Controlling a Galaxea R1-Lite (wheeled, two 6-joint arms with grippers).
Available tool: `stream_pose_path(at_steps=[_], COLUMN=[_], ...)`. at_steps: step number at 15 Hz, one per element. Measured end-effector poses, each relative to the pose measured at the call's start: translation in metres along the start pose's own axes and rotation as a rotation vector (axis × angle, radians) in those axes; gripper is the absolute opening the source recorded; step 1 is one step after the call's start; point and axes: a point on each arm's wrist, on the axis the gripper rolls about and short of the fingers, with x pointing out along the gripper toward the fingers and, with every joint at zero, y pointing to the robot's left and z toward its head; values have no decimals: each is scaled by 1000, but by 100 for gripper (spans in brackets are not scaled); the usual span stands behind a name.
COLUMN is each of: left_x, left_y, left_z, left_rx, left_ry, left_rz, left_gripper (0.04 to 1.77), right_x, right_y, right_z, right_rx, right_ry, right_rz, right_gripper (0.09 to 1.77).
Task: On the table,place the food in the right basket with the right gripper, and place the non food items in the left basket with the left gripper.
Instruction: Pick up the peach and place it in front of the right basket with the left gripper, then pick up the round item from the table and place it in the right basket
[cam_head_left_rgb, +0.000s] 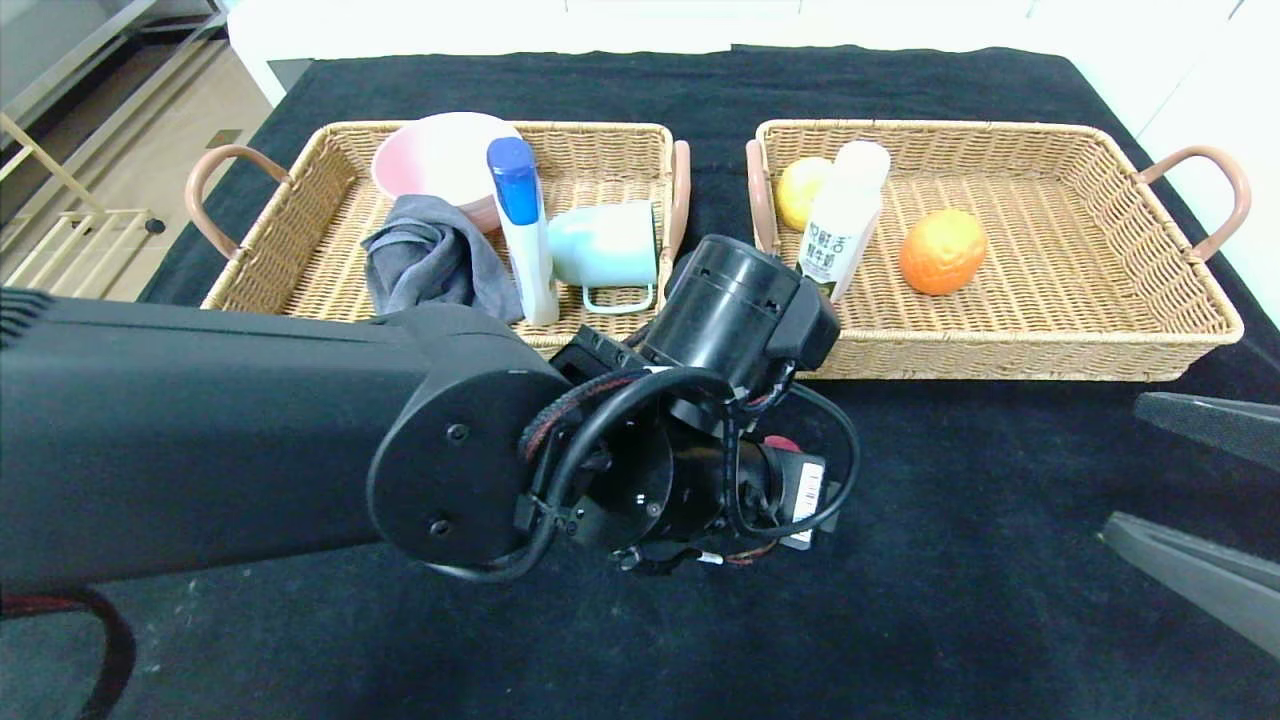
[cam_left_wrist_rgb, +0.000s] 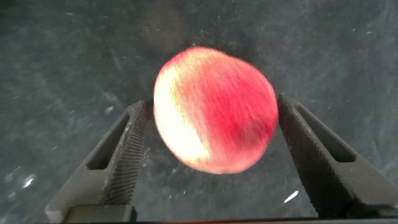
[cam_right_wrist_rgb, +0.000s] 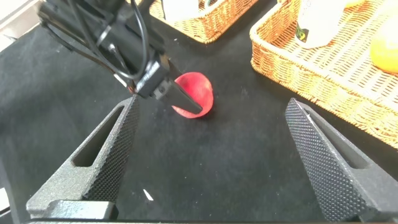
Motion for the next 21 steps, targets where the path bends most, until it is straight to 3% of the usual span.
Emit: stream_pose_path(at_steps=[3,6,9,13,17,21], left_x=[-21,-46,-67,-83,-97,-111], left_y=[-2,-4,5,30,62,86], left_z=[0,-11,-26,-44,-72,-83], left_rx=[19,66,81,85,166,155], left_ry=[-24,-33,-33,-188,-253,-376], left_rz=[-15,-27,-32,-60,-90,-61], left_gripper=[158,162,165,168,169,170], right_x=[0,1,4,7,9,11], right_y=[0,0,-2,-1,0,0], right_z=[-2,-3,-5,-10,-12,-14], right_rx=[9,13,22,47,59,65], right_ry=[16,24,39,79,102,112], right_rz=[3,4,4,21,34,43], right_gripper=[171,171,171,171,171,171])
